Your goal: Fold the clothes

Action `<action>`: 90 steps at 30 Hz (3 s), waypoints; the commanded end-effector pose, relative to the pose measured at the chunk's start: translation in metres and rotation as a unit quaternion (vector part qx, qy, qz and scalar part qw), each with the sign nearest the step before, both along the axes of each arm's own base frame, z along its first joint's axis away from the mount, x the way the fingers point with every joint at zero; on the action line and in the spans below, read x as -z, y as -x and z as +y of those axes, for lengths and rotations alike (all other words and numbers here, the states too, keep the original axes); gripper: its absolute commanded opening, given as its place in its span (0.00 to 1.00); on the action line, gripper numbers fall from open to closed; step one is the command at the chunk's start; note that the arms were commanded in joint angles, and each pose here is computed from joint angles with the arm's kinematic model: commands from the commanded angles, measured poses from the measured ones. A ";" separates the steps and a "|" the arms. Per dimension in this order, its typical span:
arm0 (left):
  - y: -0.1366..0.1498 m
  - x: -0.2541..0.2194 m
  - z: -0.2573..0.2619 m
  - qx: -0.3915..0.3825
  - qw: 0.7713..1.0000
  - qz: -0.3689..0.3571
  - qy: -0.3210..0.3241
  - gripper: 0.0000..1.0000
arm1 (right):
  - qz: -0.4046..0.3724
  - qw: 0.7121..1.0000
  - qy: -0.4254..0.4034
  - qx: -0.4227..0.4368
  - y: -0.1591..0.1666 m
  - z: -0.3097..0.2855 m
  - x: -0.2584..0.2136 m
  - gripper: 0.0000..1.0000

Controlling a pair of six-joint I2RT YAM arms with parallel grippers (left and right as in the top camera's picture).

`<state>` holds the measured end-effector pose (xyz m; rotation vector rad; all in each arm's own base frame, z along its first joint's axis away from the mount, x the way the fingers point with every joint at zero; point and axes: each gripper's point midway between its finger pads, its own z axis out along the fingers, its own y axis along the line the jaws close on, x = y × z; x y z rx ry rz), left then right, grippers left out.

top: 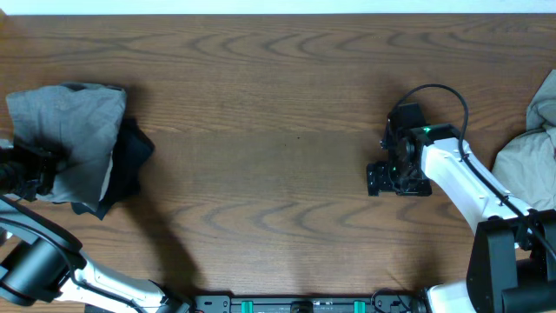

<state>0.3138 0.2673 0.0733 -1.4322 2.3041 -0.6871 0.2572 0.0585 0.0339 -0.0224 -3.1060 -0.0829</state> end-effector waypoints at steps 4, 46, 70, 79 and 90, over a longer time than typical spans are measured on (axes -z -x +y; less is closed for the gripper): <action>0.006 -0.033 -0.019 0.025 0.999 -0.042 -0.012 0.53 | -0.007 1.000 0.004 -0.006 -0.001 -0.003 -0.002 0.84; 0.080 -0.004 -0.101 0.005 0.994 0.099 -0.054 0.46 | -0.005 1.000 0.004 -0.011 0.000 -0.003 -0.002 0.86; 0.102 -0.011 -0.077 -0.070 0.987 0.125 -0.079 0.31 | -0.004 1.000 0.004 -0.018 0.001 -0.003 -0.002 0.87; 0.081 -0.087 -0.100 -0.031 0.991 -0.005 -0.131 0.32 | -0.014 1.000 -0.018 -0.018 -0.004 0.005 -0.003 0.89; 0.045 -0.143 -0.212 0.225 0.935 -0.137 -0.236 0.42 | -0.081 0.992 -0.099 -0.021 -0.038 0.035 -0.010 0.99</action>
